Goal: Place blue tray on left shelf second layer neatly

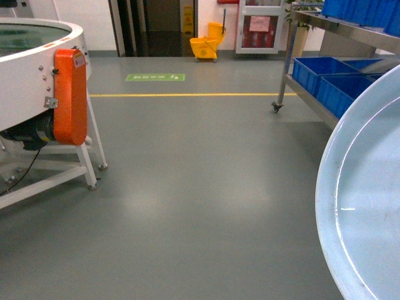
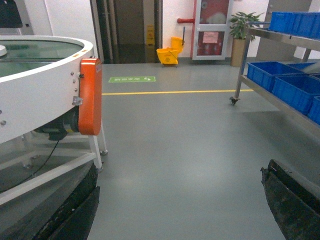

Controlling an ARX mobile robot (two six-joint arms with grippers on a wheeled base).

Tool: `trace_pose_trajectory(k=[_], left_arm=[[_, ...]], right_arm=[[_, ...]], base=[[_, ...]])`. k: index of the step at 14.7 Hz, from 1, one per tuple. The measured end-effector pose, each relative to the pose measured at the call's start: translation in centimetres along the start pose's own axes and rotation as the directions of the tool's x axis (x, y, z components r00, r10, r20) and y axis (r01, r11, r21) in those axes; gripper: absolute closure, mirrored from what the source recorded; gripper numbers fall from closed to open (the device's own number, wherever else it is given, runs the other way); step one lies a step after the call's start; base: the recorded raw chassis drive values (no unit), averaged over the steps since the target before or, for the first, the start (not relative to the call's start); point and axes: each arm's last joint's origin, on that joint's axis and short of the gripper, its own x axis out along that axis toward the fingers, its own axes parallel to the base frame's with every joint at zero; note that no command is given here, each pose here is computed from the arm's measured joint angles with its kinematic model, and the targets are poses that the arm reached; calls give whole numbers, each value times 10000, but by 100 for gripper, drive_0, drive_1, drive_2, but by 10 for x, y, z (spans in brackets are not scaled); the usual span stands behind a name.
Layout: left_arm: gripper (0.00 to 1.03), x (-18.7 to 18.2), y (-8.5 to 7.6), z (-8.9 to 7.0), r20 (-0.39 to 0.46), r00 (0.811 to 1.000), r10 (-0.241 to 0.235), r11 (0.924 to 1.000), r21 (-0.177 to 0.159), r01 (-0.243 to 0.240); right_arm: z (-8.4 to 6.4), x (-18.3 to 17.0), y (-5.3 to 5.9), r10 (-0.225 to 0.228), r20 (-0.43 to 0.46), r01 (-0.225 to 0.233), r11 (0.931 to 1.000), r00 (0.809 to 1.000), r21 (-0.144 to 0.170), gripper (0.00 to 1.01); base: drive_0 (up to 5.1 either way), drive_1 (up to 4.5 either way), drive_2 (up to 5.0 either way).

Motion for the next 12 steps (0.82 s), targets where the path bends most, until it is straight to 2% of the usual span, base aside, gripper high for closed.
trace_pose_trajectory(k=[4,8,12], left_arm=[[5,0,0,0,0,10000,-4,10000,0,4],[5,0,0,0,23,10000,15,10000,0,-15],[5,0,0,0,-8,10000,27,10000,0,-27]], right_arm=[[0,0,0,2,-42,-2,10000,10000,0,99],[0,0,0,2,-34,-2,10000,10000,0,99],[0,0,0,1,-27,-1,10000,10000,0,99]], base=[[-1,410,-412],[-16,-16,-16],[-191,-191,-191]])
